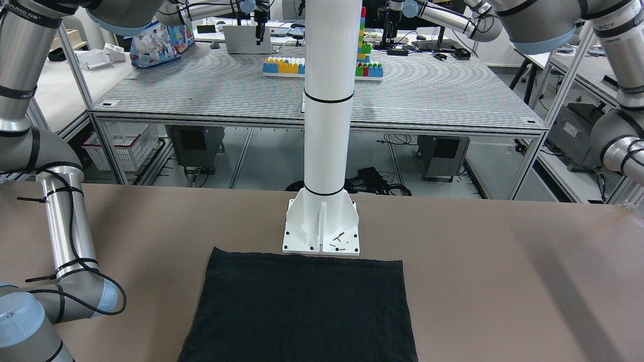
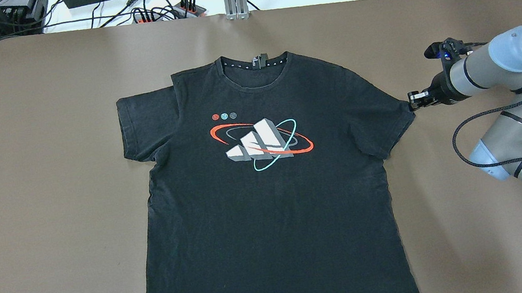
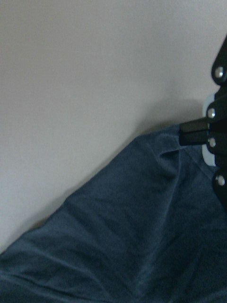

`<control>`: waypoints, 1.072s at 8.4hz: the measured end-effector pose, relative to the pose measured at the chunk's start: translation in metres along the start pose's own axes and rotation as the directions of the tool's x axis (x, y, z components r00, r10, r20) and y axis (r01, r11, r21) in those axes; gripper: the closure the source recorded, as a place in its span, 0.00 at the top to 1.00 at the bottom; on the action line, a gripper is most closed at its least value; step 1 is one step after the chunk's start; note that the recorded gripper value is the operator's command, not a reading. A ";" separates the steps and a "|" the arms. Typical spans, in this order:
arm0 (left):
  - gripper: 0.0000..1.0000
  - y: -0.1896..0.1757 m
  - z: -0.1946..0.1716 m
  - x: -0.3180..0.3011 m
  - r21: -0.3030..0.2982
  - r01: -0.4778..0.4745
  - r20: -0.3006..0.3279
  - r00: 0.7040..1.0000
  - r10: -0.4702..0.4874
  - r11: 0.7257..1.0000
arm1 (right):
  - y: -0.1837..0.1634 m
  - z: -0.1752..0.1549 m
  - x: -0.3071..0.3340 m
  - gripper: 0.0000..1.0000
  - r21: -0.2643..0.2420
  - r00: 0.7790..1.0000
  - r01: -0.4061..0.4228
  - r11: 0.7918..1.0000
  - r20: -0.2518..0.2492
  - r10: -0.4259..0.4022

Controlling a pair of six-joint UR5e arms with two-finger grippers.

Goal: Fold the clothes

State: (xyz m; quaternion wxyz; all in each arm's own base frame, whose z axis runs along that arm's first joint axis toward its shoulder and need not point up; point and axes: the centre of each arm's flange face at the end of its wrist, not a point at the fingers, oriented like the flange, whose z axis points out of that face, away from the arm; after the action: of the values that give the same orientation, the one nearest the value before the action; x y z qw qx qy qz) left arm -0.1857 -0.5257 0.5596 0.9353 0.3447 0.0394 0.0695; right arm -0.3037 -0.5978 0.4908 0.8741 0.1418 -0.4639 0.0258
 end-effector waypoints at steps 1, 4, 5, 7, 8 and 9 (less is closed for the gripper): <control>1.00 0.000 0.000 0.000 0.000 0.000 0.000 1.000 0.000 1.000 | -0.001 -0.011 -0.015 0.00 0.003 0.999 -0.004 1.000 0.034 0.004; 1.00 0.001 0.001 0.000 -0.002 0.004 -0.002 1.000 -0.004 1.000 | -0.002 -0.037 -0.097 0.00 0.015 0.987 -0.068 0.998 0.147 0.065; 1.00 0.000 0.001 0.001 -0.002 0.005 -0.003 1.000 -0.005 1.000 | 0.002 -0.031 -0.134 0.00 0.014 0.982 -0.092 0.996 0.170 0.089; 1.00 0.000 0.000 0.001 0.000 0.007 -0.003 1.000 -0.007 1.000 | 0.011 -0.006 -0.201 0.00 0.038 0.983 -0.112 0.993 0.149 0.105; 1.00 0.000 0.000 0.002 0.000 0.007 -0.004 1.000 -0.007 1.000 | 0.012 0.002 -0.220 0.00 0.047 0.986 -0.111 0.993 0.129 0.104; 1.00 0.000 0.001 0.002 -0.001 0.007 -0.004 1.000 -0.007 1.000 | 0.012 0.006 -0.229 0.00 0.054 0.988 -0.110 0.992 0.114 0.103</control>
State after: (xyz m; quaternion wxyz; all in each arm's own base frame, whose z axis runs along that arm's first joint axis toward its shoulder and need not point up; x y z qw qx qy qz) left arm -0.1837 -0.5255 0.5603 0.9356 0.3440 0.0425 0.0668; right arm -0.4409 -0.5685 0.3093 0.8395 0.1445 -0.5179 0.0785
